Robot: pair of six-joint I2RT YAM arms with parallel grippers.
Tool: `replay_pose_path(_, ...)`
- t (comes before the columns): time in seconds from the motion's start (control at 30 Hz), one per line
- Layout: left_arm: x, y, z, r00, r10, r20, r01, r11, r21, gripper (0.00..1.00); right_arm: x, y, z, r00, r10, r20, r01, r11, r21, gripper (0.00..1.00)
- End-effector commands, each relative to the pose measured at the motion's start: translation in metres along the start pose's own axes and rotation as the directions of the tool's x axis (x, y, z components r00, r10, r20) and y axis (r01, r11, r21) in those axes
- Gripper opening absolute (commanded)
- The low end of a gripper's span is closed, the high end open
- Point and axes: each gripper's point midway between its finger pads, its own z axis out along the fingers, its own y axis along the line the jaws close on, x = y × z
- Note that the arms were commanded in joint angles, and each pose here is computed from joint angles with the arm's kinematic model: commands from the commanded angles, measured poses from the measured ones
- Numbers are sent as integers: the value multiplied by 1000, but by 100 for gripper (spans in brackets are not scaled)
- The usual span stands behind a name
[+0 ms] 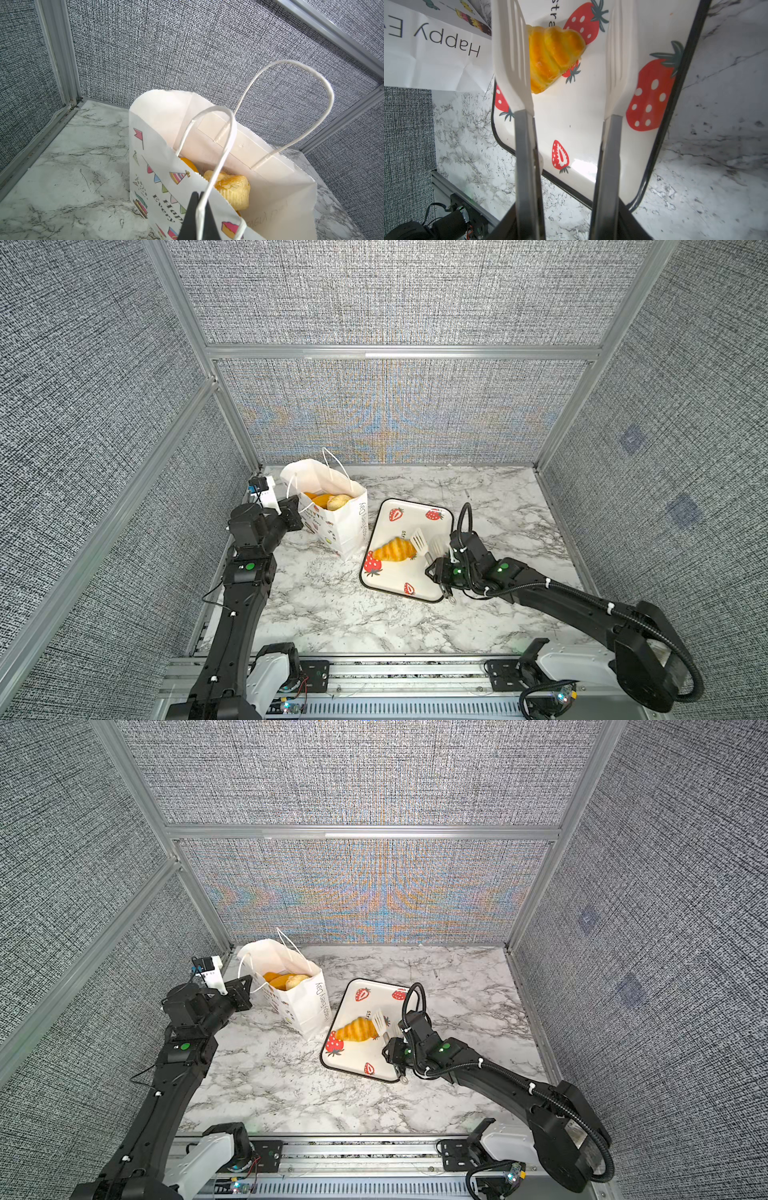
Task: Pack bread into a paper bag
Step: Pick up the bread from the tray.
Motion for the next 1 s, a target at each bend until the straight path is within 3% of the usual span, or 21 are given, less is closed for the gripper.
replay_pose_path(0.0, -3, -2, -1, 1000, 6, 12, -6, 1000, 11, 0, -4, 12, 1, 1000, 11, 5, -11, 998, -58, 51)
replay_pose_path(0.97, -4, -3, -1, 1000, 7, 14, -7, 1000, 14, 0, -4, 11, 24, 996, 78, -48, -84, 987, -134, 49)
